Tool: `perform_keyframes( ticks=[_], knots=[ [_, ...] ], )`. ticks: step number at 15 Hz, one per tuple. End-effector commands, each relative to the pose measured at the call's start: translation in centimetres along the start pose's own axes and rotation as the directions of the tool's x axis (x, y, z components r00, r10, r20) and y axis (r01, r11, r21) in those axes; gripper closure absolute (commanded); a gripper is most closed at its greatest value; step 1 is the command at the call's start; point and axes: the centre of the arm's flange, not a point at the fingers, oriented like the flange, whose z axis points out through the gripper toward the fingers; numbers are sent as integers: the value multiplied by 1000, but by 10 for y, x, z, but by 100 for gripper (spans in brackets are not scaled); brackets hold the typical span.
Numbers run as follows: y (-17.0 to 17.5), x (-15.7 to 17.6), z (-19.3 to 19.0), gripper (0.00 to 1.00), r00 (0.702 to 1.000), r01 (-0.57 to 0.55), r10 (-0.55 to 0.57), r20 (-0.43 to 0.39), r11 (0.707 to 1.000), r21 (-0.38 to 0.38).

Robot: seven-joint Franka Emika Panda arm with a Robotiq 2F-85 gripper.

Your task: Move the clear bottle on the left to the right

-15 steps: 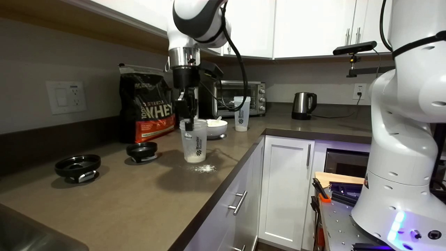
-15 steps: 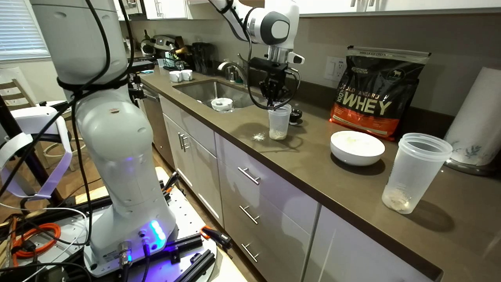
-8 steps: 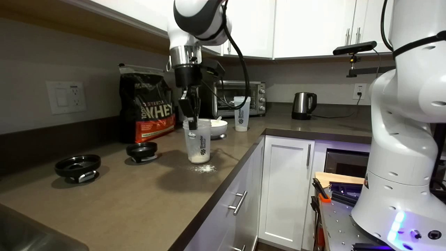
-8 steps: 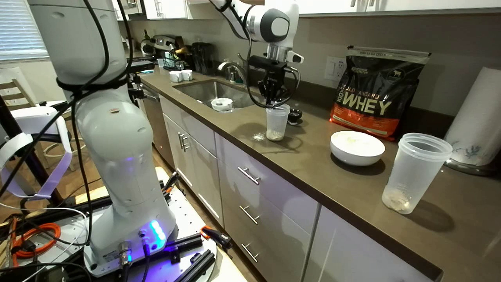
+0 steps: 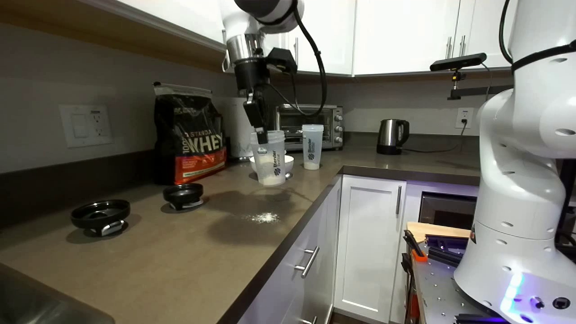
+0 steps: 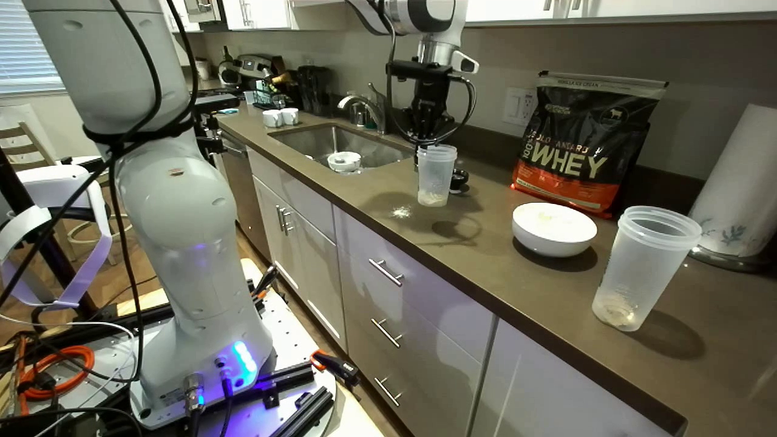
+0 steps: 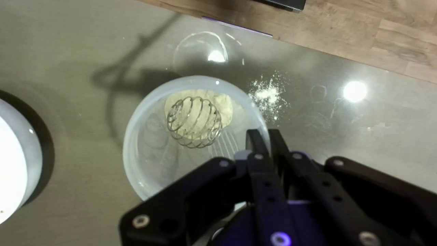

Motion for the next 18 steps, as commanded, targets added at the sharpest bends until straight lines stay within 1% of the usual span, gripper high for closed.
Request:
perform_keyframes(
  ticks=[1, 4, 8, 13, 18],
  knots=[
    [20, -16, -30, 98, 999, -35, 36, 23, 998, -42],
    [41, -29, -43, 98, 997, -78, 79, 17, 995, -57],
    [77, -47, -53, 98, 988, -154, 153, -19, 987, -37],
    [125, -68, -64, 98, 965, -257, 257, -49, 966, -9],
    [157, -81, -55, 98, 941, -334, 333, -55, 942, -6]
  ],
)
